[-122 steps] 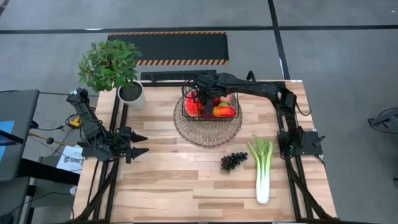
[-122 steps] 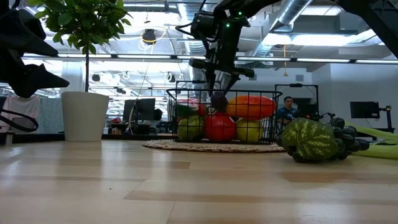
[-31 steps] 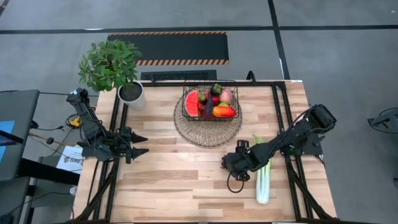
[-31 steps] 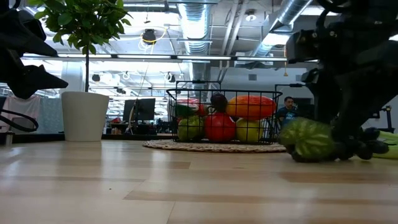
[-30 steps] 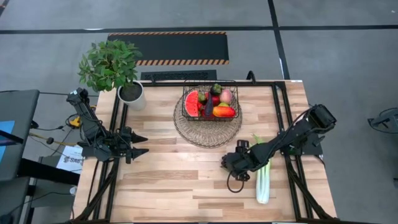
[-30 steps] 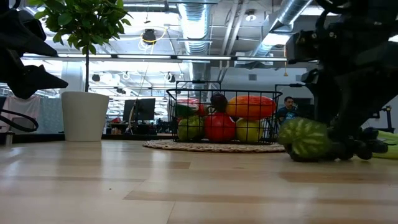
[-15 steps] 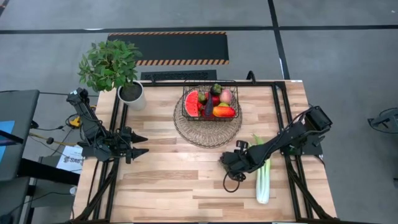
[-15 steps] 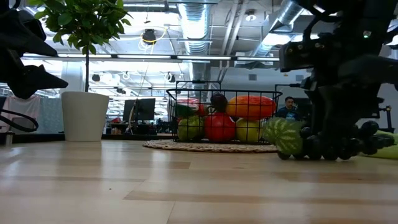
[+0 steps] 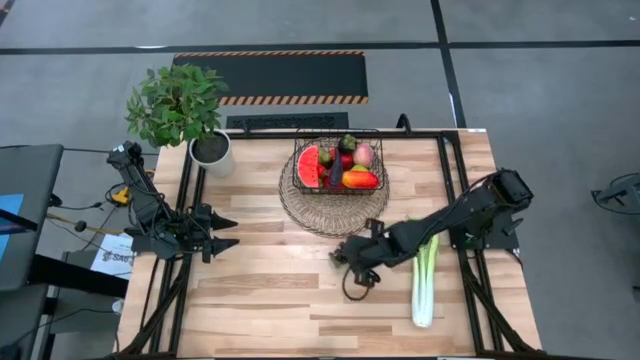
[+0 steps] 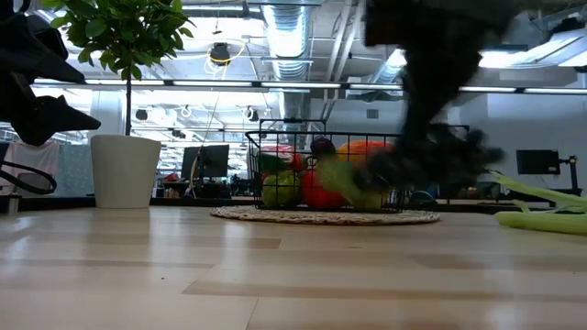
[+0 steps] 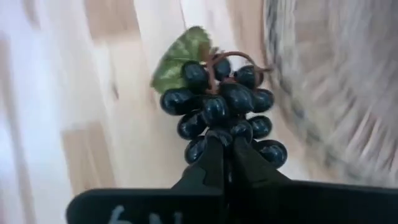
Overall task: Build produce basket
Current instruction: Put the purple grapes into the black wire basket
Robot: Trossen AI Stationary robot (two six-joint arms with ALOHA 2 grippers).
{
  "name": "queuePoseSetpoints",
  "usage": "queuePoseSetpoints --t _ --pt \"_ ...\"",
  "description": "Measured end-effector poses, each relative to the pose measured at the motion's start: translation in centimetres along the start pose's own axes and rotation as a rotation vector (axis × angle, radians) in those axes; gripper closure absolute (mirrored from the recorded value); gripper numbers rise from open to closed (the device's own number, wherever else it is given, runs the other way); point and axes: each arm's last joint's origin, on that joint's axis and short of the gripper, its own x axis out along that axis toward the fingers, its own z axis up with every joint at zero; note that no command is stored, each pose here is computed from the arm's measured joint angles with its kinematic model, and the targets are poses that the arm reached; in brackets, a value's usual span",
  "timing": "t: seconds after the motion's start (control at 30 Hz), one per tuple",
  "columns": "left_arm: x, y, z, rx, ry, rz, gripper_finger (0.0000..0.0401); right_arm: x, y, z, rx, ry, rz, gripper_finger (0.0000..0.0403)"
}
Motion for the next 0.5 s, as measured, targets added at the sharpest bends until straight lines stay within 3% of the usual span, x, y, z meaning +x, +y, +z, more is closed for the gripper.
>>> queuePoseSetpoints --t 0.13,0.5 --pt "0.0 0.0 0.0 0.001 0.000 0.000 0.0060 -1.2 -1.1 2.9 -0.016 -0.069 0.000 0.0385" --pt "0.0 0.0 0.0 0.020 0.000 0.001 0.0060 -6.1 -7.9 10.7 -0.067 -0.261 -0.213 0.0385"
